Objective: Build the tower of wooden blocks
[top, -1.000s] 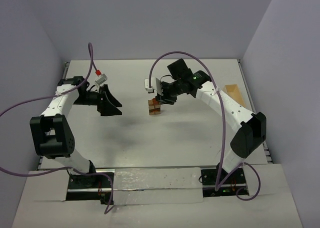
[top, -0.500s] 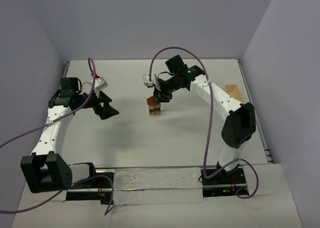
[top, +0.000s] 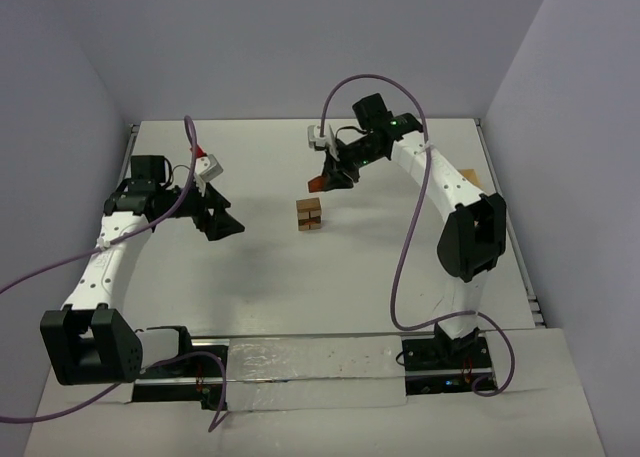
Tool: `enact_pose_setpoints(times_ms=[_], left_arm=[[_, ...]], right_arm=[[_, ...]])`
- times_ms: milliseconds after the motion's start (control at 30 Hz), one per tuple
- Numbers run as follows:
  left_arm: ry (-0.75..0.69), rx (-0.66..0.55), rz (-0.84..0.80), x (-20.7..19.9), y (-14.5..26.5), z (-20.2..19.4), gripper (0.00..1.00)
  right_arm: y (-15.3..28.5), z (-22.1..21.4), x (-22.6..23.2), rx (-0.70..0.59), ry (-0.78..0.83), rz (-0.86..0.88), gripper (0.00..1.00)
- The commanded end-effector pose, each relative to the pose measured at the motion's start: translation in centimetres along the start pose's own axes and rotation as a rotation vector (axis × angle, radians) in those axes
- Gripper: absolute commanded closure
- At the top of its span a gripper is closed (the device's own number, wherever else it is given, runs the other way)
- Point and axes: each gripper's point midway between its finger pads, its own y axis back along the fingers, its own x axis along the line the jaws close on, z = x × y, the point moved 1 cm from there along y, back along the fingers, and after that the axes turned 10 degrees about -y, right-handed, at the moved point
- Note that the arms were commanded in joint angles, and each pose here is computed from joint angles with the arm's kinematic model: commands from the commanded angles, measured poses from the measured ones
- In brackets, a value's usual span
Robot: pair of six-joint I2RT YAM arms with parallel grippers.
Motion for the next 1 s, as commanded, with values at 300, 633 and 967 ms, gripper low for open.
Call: enact_pose_setpoints(times_ms=[300, 633, 967], left_arm=[[-0.068, -0.047, 0.027, 0.0, 0.4, 3.0, 0.01], [-0.084, -0.045, 0.029, 0.1, 0.5, 3.6, 0.01], [-0.106, -0.043, 0.032, 0.1, 0.7, 3.9, 0.01]], right_arm=[[1.7, -12.0, -2.4, 0.190, -0.212, -0.016, 1.00], [-0.2, -15.0, -3.9, 0.271, -0.379, -0.012, 0.98], [-1.5, -17.7, -5.1, 0.386, -0.418, -0.081, 0.94]])
